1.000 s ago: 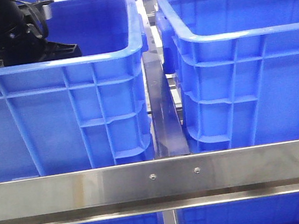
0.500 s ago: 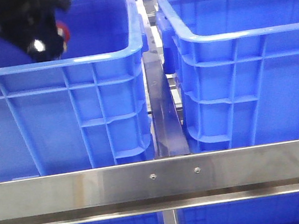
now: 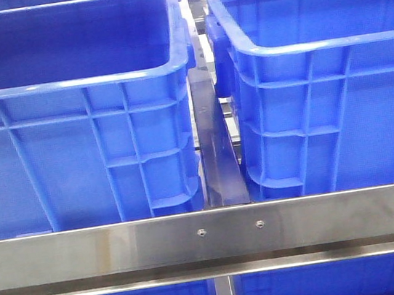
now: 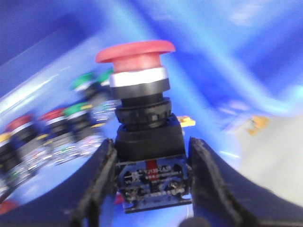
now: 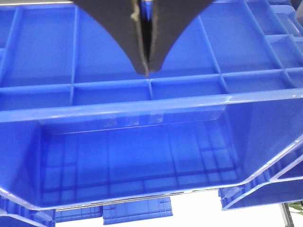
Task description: Pick red and yellow buttons and place in box
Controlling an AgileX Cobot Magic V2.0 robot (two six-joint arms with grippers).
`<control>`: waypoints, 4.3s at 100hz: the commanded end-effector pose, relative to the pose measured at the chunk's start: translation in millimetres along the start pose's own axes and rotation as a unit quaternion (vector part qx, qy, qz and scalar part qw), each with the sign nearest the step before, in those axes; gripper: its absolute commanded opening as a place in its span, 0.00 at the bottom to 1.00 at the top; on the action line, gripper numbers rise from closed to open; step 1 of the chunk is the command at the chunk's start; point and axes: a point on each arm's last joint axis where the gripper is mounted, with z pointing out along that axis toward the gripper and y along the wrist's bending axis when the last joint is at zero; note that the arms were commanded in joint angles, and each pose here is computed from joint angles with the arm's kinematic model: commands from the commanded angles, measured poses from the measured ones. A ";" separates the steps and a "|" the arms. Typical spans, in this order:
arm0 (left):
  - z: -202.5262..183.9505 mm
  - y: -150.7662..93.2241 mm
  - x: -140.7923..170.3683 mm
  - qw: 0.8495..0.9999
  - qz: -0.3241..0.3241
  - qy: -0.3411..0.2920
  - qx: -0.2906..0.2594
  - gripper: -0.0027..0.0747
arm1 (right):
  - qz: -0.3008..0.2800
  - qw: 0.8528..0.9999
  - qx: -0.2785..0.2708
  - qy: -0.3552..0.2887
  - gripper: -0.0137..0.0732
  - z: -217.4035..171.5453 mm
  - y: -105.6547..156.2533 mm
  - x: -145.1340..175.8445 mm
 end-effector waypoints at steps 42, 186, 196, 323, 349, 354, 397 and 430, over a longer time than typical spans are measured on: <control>-44.2 -84.1 -0.8 0.984 0.120 -0.064 0.115 0.01 | 0.020 0.989 -0.009 -0.143 0.08 -6.6 2.0 -31.4; -44.5 -85.2 -0.5 0.984 0.122 -0.064 0.117 0.01 | 0.232 0.937 -0.143 0.218 0.76 68.8 60.4 -158.7; -44.5 -85.2 -0.5 0.984 0.122 -0.064 0.117 0.01 | 0.264 0.916 -0.197 0.226 0.76 80.4 69.9 -158.2; -44.5 -85.2 -0.5 0.984 0.122 -0.064 0.117 0.01 | 0.332 0.762 -0.452 0.323 0.75 143.4 132.1 -141.5; -44.5 -85.2 -0.5 0.984 0.122 -0.064 0.117 0.01 | 0.329 0.759 -0.457 0.326 0.40 142.1 132.6 -141.3; -44.5 -85.2 -0.5 0.984 0.122 -0.064 0.117 0.01 | 0.329 0.759 -0.458 0.326 0.34 142.0 132.7 -141.4; -43.8 -82.6 0.1 0.985 0.125 -0.059 0.103 0.56 | 0.331 0.769 -0.444 0.320 0.31 145.0 131.3 -140.9; -41.8 -73.0 -1.2 0.990 0.098 -0.055 0.079 0.63 | 0.322 0.797 -0.414 0.299 0.31 152.1 127.2 -139.8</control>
